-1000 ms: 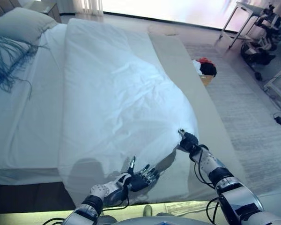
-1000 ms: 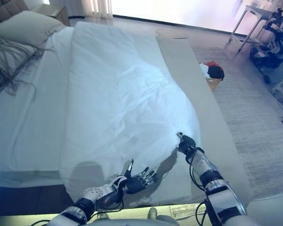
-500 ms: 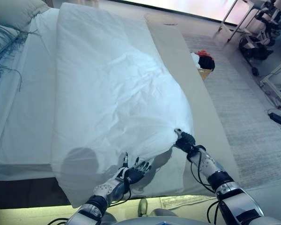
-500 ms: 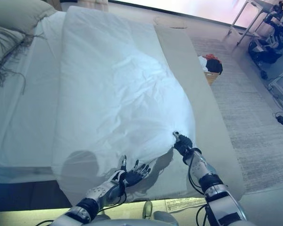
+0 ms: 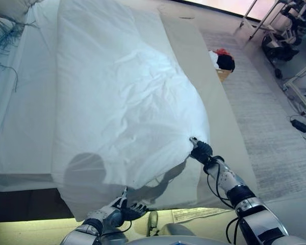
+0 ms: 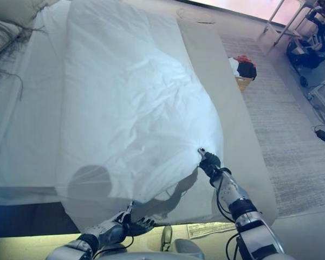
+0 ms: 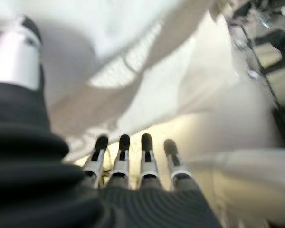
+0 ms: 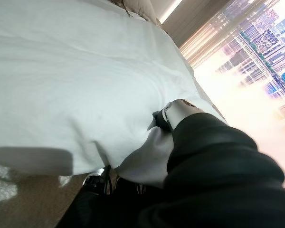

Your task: Make the bed neatly

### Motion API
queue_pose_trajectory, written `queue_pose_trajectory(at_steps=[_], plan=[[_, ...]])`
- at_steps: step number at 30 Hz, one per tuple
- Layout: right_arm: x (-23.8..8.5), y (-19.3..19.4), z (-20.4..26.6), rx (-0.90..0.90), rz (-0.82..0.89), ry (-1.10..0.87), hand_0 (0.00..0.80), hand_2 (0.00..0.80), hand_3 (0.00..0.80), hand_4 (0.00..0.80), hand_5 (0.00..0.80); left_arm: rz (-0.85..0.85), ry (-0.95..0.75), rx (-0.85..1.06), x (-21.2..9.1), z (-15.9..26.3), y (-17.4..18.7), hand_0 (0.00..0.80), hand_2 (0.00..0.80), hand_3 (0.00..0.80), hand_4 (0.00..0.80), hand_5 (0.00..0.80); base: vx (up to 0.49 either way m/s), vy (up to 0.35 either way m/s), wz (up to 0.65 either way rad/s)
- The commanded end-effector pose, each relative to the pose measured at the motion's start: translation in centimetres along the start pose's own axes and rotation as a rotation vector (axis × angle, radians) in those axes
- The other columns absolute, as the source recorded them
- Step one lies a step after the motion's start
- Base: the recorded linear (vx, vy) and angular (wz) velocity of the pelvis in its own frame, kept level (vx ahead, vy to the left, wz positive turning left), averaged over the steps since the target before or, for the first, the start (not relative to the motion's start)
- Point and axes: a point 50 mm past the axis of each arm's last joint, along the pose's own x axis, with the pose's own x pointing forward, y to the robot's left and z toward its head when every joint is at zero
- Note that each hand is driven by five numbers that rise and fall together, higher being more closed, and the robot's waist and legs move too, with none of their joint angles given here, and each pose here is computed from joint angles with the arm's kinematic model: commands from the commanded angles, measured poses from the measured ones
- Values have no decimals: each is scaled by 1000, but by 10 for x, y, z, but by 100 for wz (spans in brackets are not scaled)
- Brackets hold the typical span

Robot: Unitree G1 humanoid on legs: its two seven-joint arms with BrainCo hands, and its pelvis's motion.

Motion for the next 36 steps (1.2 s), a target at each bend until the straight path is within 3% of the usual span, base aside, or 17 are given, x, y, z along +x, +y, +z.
queue_pose_trajectory(at_steps=[1, 9, 21, 36], plan=[[10, 52, 48, -47, 241, -143, 800, 800, 800, 800, 800, 26, 143, 87, 11, -27, -9, 0, 0, 0, 0, 0, -42, -8, -2], [12, 58, 52, -52, 246, -132, 800, 800, 800, 800, 800, -118, 149, 132, 10, -27, -25, 0, 0, 0, 0, 0, -18, 7, 0], [-1, 24, 38, -52, 166, -104, 800, 800, 800, 800, 800, -576, -24, 158, 5, -24, -66, 0, 0, 0, 0, 0, 46, 45, 0], [-5, 11, 32, -52, 153, -72, 800, 800, 800, 800, 800, -592, -239, 5, 2, -3, -50, 0, 0, 0, 0, 0, 11, 21, 5]])
